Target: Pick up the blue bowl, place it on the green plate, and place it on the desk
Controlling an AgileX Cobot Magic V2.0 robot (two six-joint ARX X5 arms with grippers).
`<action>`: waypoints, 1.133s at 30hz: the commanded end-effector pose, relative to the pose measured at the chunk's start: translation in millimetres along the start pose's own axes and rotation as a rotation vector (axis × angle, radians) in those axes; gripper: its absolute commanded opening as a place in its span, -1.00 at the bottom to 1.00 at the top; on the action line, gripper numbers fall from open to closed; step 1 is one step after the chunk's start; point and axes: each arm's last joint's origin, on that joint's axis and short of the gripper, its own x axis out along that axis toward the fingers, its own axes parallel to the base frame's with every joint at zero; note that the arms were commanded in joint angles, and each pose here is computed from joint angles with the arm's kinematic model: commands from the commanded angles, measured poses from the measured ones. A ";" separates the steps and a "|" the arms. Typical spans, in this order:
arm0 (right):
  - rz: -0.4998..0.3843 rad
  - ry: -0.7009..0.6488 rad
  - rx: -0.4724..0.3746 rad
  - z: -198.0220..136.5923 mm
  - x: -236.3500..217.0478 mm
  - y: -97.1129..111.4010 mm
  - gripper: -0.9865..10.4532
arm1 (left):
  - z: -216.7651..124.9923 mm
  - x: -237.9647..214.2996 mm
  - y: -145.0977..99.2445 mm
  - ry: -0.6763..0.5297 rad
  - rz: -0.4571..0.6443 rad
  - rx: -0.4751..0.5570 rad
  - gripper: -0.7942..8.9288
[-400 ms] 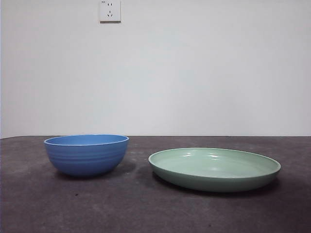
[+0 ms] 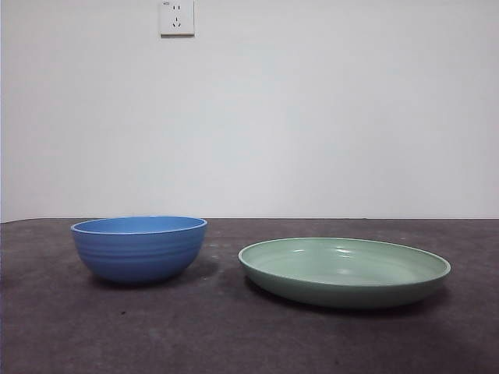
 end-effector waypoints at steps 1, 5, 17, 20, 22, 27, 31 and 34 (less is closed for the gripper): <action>0.055 0.040 -0.019 19.6 6.3 13.1 -0.81 | 33.7 1.9 -13.6 -0.042 -0.019 0.086 -0.81; 0.120 0.091 -0.059 49.1 14.3 32.0 -0.81 | 68.1 6.7 -28.1 -0.010 -0.044 0.114 -0.81; 0.405 0.240 -0.168 118.3 30.2 88.1 -0.81 | 115.5 27.0 -55.2 0.291 -0.206 0.146 -0.81; 0.412 0.272 -0.202 126.7 31.4 95.6 -0.81 | 111.3 34.0 -57.9 0.363 -0.294 0.125 -0.81; 0.413 0.300 -0.227 128.1 32.2 97.8 -0.81 | 106.2 37.4 -58.8 0.416 -0.332 0.112 -0.81; 0.404 0.386 -0.267 122.0 33.6 96.8 -0.81 | 93.3 41.1 -60.1 0.539 -0.359 0.105 -0.79; 0.410 0.475 -0.302 111.9 33.5 95.3 -0.81 | 88.2 40.9 -60.9 0.584 -0.375 0.134 -0.78; 0.419 0.510 -0.309 107.9 32.7 96.0 -0.81 | 87.1 40.4 -61.8 0.591 -0.386 0.151 -0.78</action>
